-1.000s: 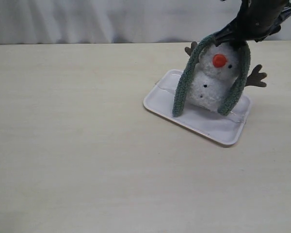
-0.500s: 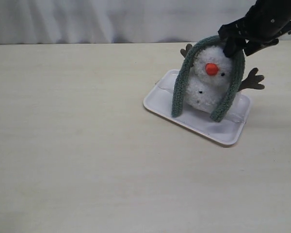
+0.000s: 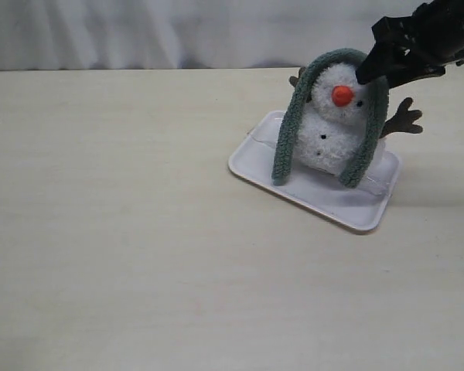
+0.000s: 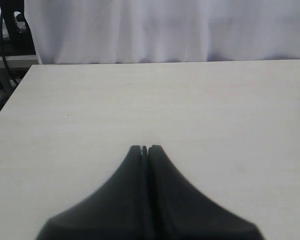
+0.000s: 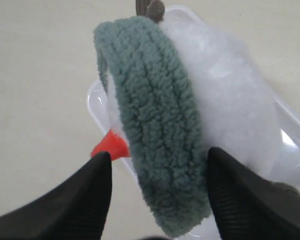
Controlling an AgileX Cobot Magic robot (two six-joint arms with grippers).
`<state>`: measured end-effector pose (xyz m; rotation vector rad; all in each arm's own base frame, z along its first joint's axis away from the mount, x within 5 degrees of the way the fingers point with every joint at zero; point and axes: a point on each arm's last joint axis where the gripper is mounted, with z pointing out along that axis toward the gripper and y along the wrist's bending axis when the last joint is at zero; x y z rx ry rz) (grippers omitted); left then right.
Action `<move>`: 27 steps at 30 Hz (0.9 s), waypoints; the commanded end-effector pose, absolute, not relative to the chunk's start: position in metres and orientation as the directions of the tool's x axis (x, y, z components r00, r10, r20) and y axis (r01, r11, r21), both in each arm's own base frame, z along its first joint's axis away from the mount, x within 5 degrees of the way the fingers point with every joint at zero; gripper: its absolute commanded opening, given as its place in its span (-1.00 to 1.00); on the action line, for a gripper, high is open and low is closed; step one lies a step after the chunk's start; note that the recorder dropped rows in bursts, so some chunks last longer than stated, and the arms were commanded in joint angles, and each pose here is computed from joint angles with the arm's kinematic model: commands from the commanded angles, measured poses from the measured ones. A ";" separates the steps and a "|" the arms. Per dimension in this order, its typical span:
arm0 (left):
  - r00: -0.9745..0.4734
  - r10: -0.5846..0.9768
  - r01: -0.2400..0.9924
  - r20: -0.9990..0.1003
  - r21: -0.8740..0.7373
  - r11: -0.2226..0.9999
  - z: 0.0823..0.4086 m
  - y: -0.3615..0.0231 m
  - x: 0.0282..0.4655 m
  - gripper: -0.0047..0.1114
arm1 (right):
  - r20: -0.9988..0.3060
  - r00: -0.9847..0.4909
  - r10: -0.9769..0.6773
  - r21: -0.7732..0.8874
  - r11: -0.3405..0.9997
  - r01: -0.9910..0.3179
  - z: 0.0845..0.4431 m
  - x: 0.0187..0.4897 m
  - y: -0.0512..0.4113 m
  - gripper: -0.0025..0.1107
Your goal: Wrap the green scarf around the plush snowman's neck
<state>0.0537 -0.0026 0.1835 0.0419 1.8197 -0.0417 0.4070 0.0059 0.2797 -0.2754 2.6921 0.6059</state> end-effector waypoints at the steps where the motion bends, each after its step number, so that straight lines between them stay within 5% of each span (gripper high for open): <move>1: -0.235 -0.002 0.045 -0.972 -0.013 0.999 0.184 -0.002 0.054 -0.92 | -0.434 -0.893 -0.115 0.317 0.909 -0.271 0.280 0.411 0.000 0.00; 14: -0.234 -0.003 0.045 -0.972 -0.013 0.999 0.184 -0.002 0.054 -0.92 | -0.623 -0.757 -0.196 0.158 0.916 -0.367 0.321 0.406 0.022 -0.22; 19: -0.234 -0.003 0.045 -0.972 -0.013 0.999 0.184 -0.002 0.054 -0.92 | -0.543 -0.704 -0.458 -0.102 0.868 -0.486 0.311 0.404 0.065 -0.22; 27: -0.234 -0.003 0.045 -0.972 -0.013 0.999 0.184 -0.002 0.054 -0.92 | -0.483 -0.716 -0.504 -0.294 0.864 -0.409 0.308 0.406 0.075 -0.22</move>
